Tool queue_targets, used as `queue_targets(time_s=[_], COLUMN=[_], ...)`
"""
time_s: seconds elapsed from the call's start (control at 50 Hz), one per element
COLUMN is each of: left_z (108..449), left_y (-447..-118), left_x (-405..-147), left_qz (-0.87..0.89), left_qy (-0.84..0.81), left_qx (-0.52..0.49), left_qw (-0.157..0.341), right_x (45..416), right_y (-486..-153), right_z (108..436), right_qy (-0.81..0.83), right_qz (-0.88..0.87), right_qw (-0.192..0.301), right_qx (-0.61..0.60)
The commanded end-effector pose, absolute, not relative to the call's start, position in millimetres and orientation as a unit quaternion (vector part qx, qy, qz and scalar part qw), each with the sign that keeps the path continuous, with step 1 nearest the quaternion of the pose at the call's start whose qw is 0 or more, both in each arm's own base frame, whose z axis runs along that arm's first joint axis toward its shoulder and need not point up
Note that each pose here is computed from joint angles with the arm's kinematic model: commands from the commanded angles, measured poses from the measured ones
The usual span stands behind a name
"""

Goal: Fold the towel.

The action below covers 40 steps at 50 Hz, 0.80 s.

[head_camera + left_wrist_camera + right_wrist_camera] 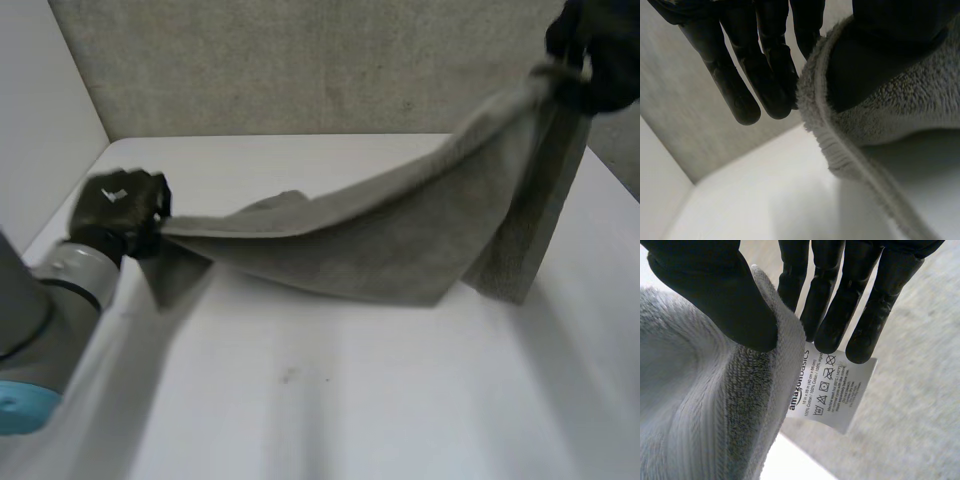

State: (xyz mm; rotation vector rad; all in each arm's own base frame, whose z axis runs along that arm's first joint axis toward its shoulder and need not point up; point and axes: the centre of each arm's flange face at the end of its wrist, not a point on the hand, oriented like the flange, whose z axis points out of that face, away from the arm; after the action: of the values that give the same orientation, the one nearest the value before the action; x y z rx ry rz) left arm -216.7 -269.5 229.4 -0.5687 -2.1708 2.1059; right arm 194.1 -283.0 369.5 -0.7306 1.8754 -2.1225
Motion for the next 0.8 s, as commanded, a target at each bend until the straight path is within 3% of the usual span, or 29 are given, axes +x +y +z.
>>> queue_targets(time_s=[0.02,0.04,0.14,0.2,0.3,0.42,0.46,0.54,0.58,0.6,0.62,0.64,0.68,0.7,0.74,0.8], left_z=[271,271,265,243,194,179,190,217,236,260,288,288,343,343,380,386], left_y=[-247,-247,-234,-239,-271,-307,-337,-368,-379,-387,-390,-390,-385,-385,-375,-372], left_x=[-210,-210,-211,-211,-219,-229,-240,-248,-253,-259,-266,-266,-270,-270,-266,-262], left_qz=[0.659,0.659,0.594,0.534,0.461,0.472,0.543,0.646,0.699,0.752,0.804,0.805,0.89,0.89,0.934,0.939], left_qy=[-0.705,-0.705,-0.73,-0.757,-0.788,-0.785,-0.743,-0.675,-0.632,-0.583,-0.526,-0.525,-0.41,-0.409,-0.33,-0.326], left_qx=[-0.263,-0.263,-0.337,-0.375,-0.407,-0.4,-0.387,-0.35,-0.327,-0.301,-0.27,-0.27,-0.198,-0.197,-0.132,-0.111], left_qw=[0.003,0.003,-0.014,-0.027,-0.026,-0.033,-0.047,-0.066,-0.071,-0.068,-0.059,-0.059,-0.032,-0.032,-0.02,-0.023], right_x=[199,199,205,210,222,236,245,250,253,253,254,254,254,254,252,251], right_y=[-272,-272,-267,-264,-274,-307,-337,-363,-383,-383,-387,-387,-384,-384,-376,-370], right_z=[322,322,253,227,200,201,223,255,298,298,323,324,378,378,404,403], right_qy=[0.69,0.69,0.747,0.754,0.764,0.736,0.701,0.651,0.573,0.573,0.525,0.524,0.412,0.411,0.348,0.348], right_qz=[-0.634,-0.634,-0.496,-0.444,-0.411,-0.473,-0.559,-0.646,-0.739,-0.74,-0.785,-0.786,-0.868,-0.869,-0.906,-0.907], right_qw=[0.068,0.068,0.058,0.053,0.028,-0.016,-0.041,-0.07,-0.103,-0.103,-0.117,-0.117,-0.138,-0.138,-0.14,-0.128], right_qx=[-0.342,-0.342,-0.439,-0.481,-0.496,-0.484,-0.441,-0.393,-0.338,-0.338,-0.307,-0.307,-0.239,-0.239,-0.197,-0.198])
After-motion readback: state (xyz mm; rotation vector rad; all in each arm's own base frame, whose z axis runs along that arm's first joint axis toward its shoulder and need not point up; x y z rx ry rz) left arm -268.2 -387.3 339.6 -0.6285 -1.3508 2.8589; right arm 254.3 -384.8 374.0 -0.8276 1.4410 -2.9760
